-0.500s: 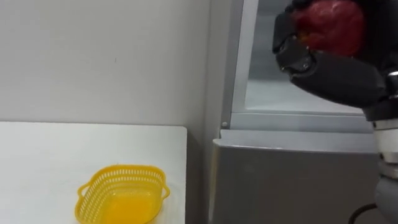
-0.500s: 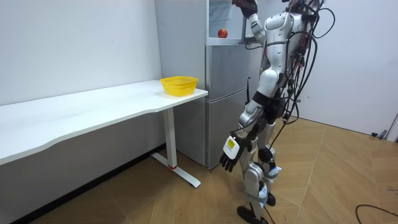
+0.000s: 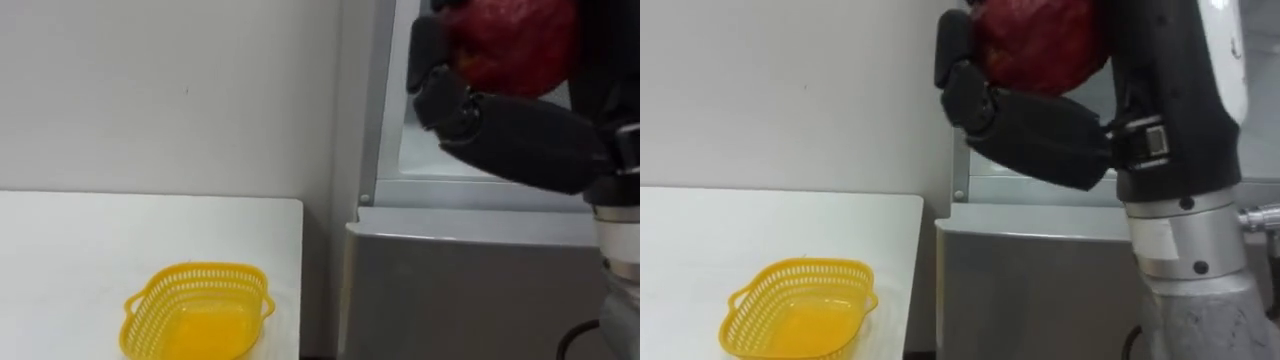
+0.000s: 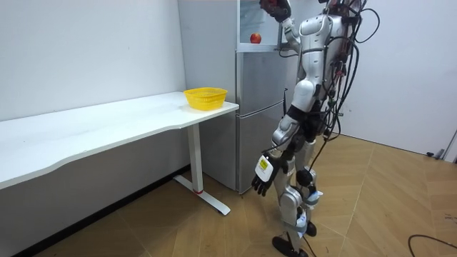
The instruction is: Retrieve from the upper fridge
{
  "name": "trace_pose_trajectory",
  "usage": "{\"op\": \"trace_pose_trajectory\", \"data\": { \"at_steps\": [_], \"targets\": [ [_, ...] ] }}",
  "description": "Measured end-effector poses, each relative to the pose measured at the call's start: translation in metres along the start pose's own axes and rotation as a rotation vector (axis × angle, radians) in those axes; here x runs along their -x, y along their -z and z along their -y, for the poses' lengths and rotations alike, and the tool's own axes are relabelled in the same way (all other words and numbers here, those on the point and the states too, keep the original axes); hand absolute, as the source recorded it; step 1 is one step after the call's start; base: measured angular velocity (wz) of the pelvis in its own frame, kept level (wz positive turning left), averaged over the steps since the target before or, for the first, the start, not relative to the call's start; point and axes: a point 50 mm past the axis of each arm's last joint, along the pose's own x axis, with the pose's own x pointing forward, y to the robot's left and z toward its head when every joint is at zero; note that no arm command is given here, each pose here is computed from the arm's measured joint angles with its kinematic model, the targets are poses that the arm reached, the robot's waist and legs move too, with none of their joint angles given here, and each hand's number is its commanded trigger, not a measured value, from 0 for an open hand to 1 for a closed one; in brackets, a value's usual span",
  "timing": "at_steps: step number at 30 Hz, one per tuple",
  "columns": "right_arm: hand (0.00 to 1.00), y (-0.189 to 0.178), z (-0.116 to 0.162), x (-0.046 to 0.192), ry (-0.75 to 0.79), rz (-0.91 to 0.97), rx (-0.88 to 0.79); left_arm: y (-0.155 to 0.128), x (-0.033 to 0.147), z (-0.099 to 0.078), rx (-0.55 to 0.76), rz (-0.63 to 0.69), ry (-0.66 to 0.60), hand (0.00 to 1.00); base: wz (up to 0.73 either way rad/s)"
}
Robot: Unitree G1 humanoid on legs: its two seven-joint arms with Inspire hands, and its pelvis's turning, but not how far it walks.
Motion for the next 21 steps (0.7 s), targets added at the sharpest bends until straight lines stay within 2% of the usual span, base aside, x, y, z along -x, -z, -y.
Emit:
{"op": "trace_pose_trajectory", "data": {
  "at_steps": [4,11,17,21],
  "targets": [
    [1.0,-0.005,-0.021,0.001,-0.131,0.022,0.07,0.001,0.0,-0.001,-0.018,-0.008,0.008,0.0,0.07],
    [1.0,0.0,-0.05,0.004,-0.289,-0.011,0.03,-0.001,-0.002,-0.004,-0.033,-0.016,0.036,0.0,0.13],
    [1.0,0.025,-0.067,0.0,-0.374,-0.103,0.044,0.002,-0.002,0.002,-0.042,-0.036,0.073,0.0,0.11],
    [1.0,0.052,-0.079,0.012,-0.44,-0.228,0.056,-0.001,-0.002,0.001,-0.045,-0.026,0.08,0.0,0.22]
  ]
}}
